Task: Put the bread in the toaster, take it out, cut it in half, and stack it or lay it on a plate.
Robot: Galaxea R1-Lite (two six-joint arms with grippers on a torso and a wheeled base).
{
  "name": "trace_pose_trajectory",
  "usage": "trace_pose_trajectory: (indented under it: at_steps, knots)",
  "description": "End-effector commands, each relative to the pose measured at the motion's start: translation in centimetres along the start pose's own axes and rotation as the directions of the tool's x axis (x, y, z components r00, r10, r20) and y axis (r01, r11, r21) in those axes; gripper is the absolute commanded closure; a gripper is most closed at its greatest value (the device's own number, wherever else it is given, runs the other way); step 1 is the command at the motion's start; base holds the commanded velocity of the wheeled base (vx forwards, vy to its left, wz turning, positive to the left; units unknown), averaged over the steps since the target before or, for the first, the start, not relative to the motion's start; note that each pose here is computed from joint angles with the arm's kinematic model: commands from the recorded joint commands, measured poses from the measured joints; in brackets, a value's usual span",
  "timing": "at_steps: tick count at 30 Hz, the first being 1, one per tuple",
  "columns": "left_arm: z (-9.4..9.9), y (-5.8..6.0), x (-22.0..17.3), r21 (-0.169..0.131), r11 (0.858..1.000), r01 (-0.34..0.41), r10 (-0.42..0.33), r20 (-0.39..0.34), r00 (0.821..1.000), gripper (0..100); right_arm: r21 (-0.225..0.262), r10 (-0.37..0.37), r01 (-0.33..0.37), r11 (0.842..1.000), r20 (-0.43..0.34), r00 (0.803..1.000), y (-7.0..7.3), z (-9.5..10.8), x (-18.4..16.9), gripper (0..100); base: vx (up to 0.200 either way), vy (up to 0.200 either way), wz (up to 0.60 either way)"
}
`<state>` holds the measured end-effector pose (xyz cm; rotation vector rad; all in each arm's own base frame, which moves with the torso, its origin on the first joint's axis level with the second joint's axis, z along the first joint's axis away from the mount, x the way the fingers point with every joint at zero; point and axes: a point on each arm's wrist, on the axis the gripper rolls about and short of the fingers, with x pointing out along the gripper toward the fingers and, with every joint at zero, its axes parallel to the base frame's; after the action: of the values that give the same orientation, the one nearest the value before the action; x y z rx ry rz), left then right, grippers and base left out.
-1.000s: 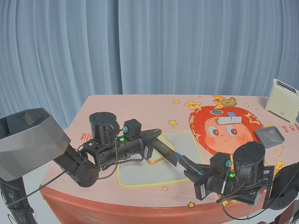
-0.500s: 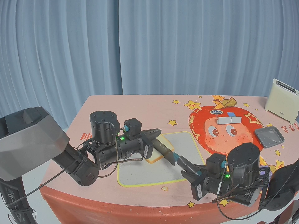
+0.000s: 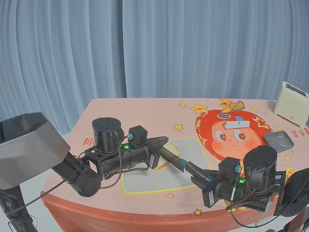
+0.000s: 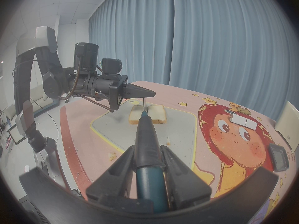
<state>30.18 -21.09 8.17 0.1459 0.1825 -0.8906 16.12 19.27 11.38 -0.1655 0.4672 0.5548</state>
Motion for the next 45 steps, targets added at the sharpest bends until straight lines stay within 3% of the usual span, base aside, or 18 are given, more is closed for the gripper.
trace_pose_trajectory:
  at_steps: [1, 9, 23, 27, 31, 34, 37, 45]
  knots:
    - [-0.2, -0.6, 0.1, 0.0, 1.0, 0.018, -0.018, -0.01, 1.0, 100, 0.011, 0.002, -0.003, 1.0, 0.03, 1.0, -0.1, 0.5, -0.4, 100, 0.0, 0.0, 0.0]
    - [-0.1, 0.6, 0.0, -0.004, 1.0, -0.014, 0.014, -0.002, 1.0, 100, 0.004, -0.003, 0.003, 1.0, 0.004, 1.0, 0.0, 0.0, 0.2, 100, 0.0, 0.0, 0.0]
    - [0.2, 0.5, -0.4, -0.002, 1.0, -0.015, 0.015, 0.006, 1.0, 100, 0.002, -0.003, 0.004, 1.0, -0.024, 1.0, 0.3, -0.7, 1.2, 100, 0.0, 0.0, 0.0]
    - [3.2, 0.8, -2.2, 0.016, 0.999, -0.037, 0.036, 0.083, 0.996, 100, -0.004, 0.005, -0.005, 1.0, -0.029, 1.0, 0.5, -0.8, 1.2, 100, 0.0, 0.0, 0.0]
    - [4.8, 1.2, -4.5, 0.023, 0.997, -0.072, 0.069, 0.125, 0.99, 100, -0.003, 0.009, -0.009, 1.0, -0.023, 1.0, 0.6, -0.7, 1.1, 100, 0.0, 0.0, 0.0]
    - [5.4, 1.3, -5.9, 0.023, 0.996, -0.086, 0.082, 0.139, 0.987, 100, -0.005, 0.008, -0.009, 1.0, -0.023, 1.0, 0.6, -0.7, 1.1, 100, 0.0, 0.0, 0.0]
    - [5.4, 2.2, -7.2, 0.017, 0.992, -0.127, 0.123, 0.14, 0.982, 100, -0.004, 0.009, -0.009, 1.0, -0.02, 1.0, 0.6, -0.7, 1.0, 100, 0.0, 0.0, 0.0]
    - [5.3, 2.6, -10.8, 0.009, 0.982, -0.187, 0.184, 0.139, 0.973, 100, -0.004, 0.017, -0.017, 1.0, -0.008, 1.0, 0.8, -0.5, 0.9, 100, 0.0, 0.0, 0.0]
